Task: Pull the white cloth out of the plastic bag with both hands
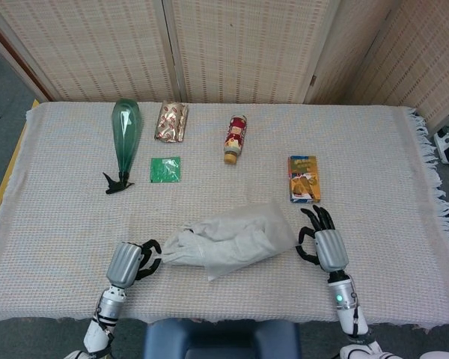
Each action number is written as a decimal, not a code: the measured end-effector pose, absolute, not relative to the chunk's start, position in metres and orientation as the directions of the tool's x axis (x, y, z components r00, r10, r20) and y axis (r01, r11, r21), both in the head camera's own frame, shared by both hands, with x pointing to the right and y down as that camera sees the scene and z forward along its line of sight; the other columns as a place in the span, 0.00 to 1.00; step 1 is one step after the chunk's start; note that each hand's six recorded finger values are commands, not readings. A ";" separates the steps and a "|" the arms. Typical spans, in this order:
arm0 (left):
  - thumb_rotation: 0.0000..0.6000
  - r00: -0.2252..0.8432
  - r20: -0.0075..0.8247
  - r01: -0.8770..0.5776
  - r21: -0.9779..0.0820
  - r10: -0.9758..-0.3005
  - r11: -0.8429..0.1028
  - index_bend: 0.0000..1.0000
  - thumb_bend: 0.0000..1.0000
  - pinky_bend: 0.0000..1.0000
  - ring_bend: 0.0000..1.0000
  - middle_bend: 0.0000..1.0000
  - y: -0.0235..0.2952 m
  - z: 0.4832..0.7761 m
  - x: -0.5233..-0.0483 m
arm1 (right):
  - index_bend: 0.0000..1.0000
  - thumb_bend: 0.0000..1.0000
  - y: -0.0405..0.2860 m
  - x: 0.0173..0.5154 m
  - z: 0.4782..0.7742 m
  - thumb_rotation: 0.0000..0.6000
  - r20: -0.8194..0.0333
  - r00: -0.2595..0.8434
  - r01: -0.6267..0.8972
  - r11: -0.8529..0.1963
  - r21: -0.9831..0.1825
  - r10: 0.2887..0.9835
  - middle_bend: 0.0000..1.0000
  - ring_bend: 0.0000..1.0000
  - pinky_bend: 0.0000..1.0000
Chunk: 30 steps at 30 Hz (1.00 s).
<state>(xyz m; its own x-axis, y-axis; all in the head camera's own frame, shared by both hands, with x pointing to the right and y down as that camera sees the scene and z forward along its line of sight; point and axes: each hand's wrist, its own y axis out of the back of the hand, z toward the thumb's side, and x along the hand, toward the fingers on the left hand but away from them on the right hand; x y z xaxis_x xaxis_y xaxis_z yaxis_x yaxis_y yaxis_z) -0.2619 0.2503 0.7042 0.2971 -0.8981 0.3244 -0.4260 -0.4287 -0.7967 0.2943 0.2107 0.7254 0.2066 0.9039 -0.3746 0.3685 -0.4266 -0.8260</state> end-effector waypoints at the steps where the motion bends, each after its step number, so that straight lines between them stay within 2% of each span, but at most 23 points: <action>1: 1.00 0.293 0.322 -0.423 -0.800 -0.900 -0.425 0.74 0.74 1.00 1.00 1.00 0.249 0.703 -0.265 | 0.69 0.45 0.209 0.298 0.724 1.00 -0.372 0.200 0.364 -0.421 -0.831 0.906 0.14 0.00 0.00; 8: 1.00 0.239 0.299 -0.396 -0.839 -0.924 -0.374 0.74 0.74 1.00 1.00 1.00 0.238 0.692 -0.303 | 0.69 0.45 0.192 0.333 0.708 1.00 -0.344 0.153 0.288 -0.374 -0.881 0.927 0.14 0.00 0.00; 17: 1.00 0.103 0.280 -0.333 -0.895 -0.955 -0.298 0.74 0.74 1.00 1.00 1.00 0.226 0.667 -0.383 | 0.69 0.45 0.177 0.394 0.673 1.00 -0.304 0.065 0.189 -0.311 -0.931 0.950 0.15 0.00 0.00; 19: 1.00 0.086 0.293 -0.330 -0.894 -0.952 -0.304 0.70 0.73 1.00 1.00 1.00 0.228 0.666 -0.392 | 0.68 0.45 0.179 0.402 0.670 1.00 -0.308 0.048 0.186 -0.312 -0.932 0.950 0.15 0.00 0.00; 20: 1.00 0.084 0.303 -0.331 -0.890 -0.949 -0.314 0.68 0.73 1.00 1.00 1.00 0.230 0.666 -0.394 | 0.66 0.43 0.181 0.406 0.668 1.00 -0.314 0.043 0.186 -0.317 -0.930 0.948 0.14 0.00 0.00; 21: 1.00 0.085 0.308 -0.335 -0.887 -0.948 -0.318 0.64 0.71 1.00 1.00 1.00 0.231 0.666 -0.394 | 0.60 0.40 0.183 0.408 0.668 1.00 -0.319 0.042 0.185 -0.322 -0.929 0.947 0.13 0.00 0.00; 23: 0.97 0.086 0.310 -0.345 -0.882 -0.947 -0.320 0.55 0.61 1.00 1.00 1.00 0.231 0.664 -0.394 | 0.36 0.30 0.187 0.411 0.668 1.00 -0.337 0.045 0.177 -0.339 -0.924 0.941 0.06 0.00 0.00; 24: 0.86 0.088 0.314 -0.347 -0.880 -0.945 -0.324 0.43 0.47 1.00 1.00 0.97 0.231 0.663 -0.394 | 0.23 0.25 0.188 0.413 0.668 1.00 -0.348 0.046 0.171 -0.350 -0.921 0.936 0.03 0.00 0.00; 25: 0.73 0.089 0.322 -0.345 -0.878 -0.943 -0.332 0.28 0.33 1.00 0.96 0.87 0.230 0.663 -0.395 | 0.10 0.19 0.190 0.415 0.667 1.00 -0.360 0.047 0.166 -0.363 -0.917 0.932 0.01 0.00 0.00; 26: 0.67 0.090 0.338 -0.337 -0.875 -0.937 -0.348 0.20 0.27 1.00 0.92 0.78 0.230 0.663 -0.395 | 0.03 0.15 0.191 0.417 0.665 1.00 -0.375 0.049 0.158 -0.378 -0.912 0.926 0.00 0.00 0.00; 27: 0.60 0.090 0.351 -0.330 -0.872 -0.932 -0.361 0.12 0.21 0.99 0.80 0.62 0.230 0.663 -0.395 | 0.00 0.11 0.192 0.419 0.663 1.00 -0.385 0.050 0.153 -0.387 -0.909 0.922 0.00 0.00 0.00; 28: 0.58 0.091 0.364 -0.324 -0.869 -0.927 -0.373 0.07 0.19 0.95 0.69 0.52 0.230 0.662 -0.395 | 0.00 0.08 0.192 0.420 0.660 1.00 -0.393 0.050 0.148 -0.395 -0.906 0.918 0.00 0.00 0.00; 29: 0.57 0.091 0.383 -0.319 -0.863 -0.919 -0.391 0.06 0.18 0.91 0.62 0.46 0.229 0.660 -0.394 | 0.00 0.06 0.193 0.422 0.654 1.00 -0.402 0.049 0.144 -0.404 -0.903 0.914 0.00 0.00 0.00; 30: 0.56 0.092 0.397 -0.317 -0.858 -0.913 -0.405 0.04 0.17 0.79 0.52 0.38 0.228 0.658 -0.393 | 0.00 0.06 0.194 0.423 0.650 1.00 -0.407 0.049 0.141 -0.410 -0.901 0.912 0.00 0.00 0.00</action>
